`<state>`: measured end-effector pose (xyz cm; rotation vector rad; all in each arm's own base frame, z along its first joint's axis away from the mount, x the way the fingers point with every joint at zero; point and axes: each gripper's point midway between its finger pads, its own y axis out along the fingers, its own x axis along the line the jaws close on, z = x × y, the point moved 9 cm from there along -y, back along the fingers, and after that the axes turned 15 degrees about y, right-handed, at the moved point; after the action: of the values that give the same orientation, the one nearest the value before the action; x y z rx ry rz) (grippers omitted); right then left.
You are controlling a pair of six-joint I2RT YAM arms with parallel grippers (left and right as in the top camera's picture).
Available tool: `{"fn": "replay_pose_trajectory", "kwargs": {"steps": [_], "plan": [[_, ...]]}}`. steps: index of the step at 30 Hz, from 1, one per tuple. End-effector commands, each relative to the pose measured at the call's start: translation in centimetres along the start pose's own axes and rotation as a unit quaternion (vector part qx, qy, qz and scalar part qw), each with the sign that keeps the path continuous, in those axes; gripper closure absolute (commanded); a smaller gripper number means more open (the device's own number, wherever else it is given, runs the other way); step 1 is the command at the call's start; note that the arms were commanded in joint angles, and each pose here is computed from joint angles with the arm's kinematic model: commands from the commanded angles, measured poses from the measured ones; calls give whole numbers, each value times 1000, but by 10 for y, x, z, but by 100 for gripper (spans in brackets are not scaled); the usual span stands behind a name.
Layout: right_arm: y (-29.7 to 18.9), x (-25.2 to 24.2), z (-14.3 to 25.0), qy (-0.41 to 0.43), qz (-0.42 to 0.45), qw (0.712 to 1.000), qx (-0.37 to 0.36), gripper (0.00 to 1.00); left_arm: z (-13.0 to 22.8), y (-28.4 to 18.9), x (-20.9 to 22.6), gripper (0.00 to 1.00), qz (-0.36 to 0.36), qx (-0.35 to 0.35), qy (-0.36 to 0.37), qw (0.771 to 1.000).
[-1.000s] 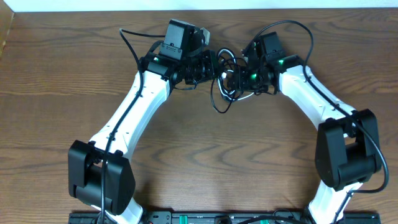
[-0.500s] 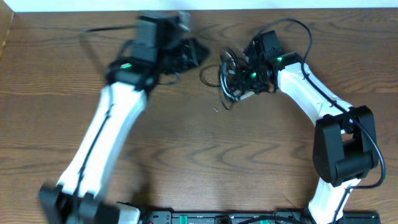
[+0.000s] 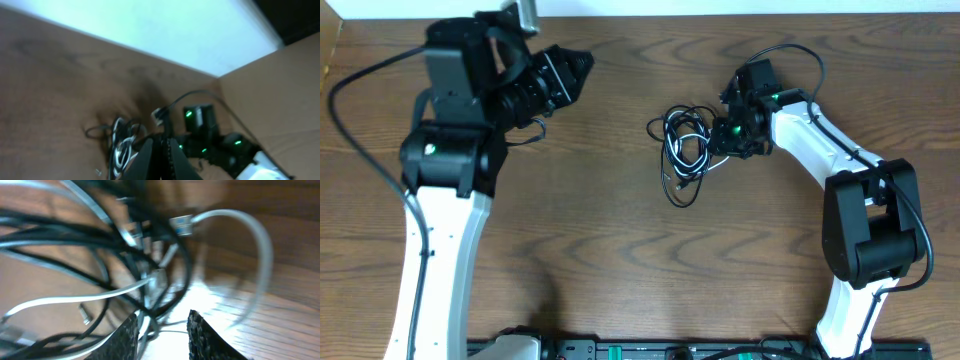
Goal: Untangle cables
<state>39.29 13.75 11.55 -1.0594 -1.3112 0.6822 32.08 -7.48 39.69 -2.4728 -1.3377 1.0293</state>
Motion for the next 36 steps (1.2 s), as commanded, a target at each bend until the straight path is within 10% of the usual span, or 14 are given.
{"fn": "replay_pose_trajectory", "kwargs": {"steps": [1,8,21,26,32,36], "plan": [[-18,16,-3,-54,-76,996,8,68,13,24,10,93,-1,48,11,999],[-49,47,6,-163,-201,966,20,55,50,84,28,92,0,160,-7,987],[-13,81,14,-230,-158,960,-18,52,82,131,72,92,-58,231,-72,969],[11,86,21,-225,-117,967,-18,62,82,132,77,91,-82,228,-71,968],[13,85,19,-190,-107,976,-25,99,83,131,78,91,-84,230,-73,967],[-7,84,12,-181,-136,974,-31,99,83,131,78,86,-84,231,-73,966]]}}
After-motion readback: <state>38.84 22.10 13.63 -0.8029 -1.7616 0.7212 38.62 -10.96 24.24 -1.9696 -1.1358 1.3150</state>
